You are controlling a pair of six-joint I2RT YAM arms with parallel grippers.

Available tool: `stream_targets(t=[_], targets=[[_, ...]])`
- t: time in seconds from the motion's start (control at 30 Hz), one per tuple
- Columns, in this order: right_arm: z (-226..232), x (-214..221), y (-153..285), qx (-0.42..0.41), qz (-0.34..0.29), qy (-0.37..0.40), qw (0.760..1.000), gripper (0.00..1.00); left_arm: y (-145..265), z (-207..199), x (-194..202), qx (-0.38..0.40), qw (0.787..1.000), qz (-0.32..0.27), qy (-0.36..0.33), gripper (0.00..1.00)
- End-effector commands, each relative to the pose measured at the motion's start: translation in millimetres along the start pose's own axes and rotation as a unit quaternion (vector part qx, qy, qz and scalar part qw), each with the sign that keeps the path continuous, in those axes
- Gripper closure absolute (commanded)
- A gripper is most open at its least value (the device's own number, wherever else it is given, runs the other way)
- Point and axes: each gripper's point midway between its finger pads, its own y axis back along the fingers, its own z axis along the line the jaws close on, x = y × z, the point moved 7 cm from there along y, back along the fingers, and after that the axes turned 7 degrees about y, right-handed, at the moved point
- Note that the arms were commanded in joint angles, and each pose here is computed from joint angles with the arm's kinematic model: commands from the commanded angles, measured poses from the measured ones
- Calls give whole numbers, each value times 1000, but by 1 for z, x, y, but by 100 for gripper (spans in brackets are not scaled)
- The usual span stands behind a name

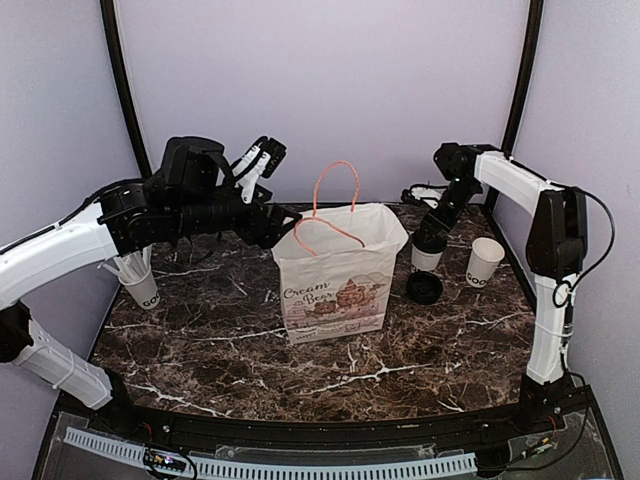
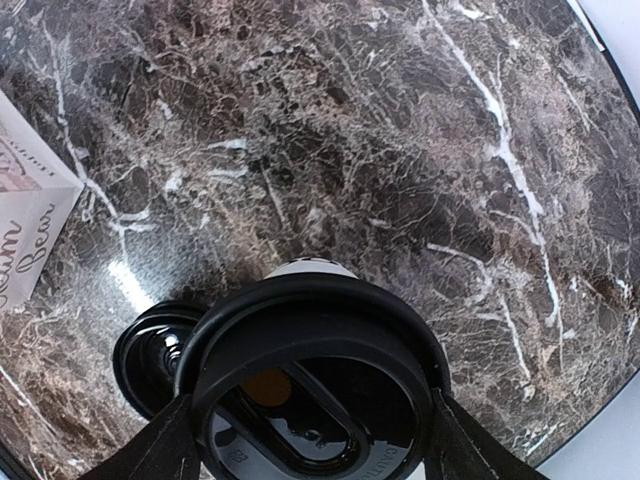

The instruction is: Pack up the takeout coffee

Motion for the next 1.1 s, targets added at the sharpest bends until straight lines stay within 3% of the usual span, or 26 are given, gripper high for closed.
stream_targets(t=[0.0, 0.37, 0.67, 0.83, 1.07], targets=[[15, -8, 49, 4, -38, 15, 999, 33, 25, 9, -12, -22, 999, -29, 5, 18], [65, -23, 191, 57, -205, 121, 970, 35, 35, 22, -22, -29, 999, -23, 28, 13], [132, -31, 284, 73, -359, 215, 906, 34, 19, 33, -28, 25, 997, 4, 71, 14], [176, -35, 299, 57, -392, 276, 876, 37, 0, 36, -27, 42, 995, 28, 86, 15], [206, -43, 278, 44, -356, 336, 871, 38, -14, 89, -27, -7, 985, 30, 167, 16]])
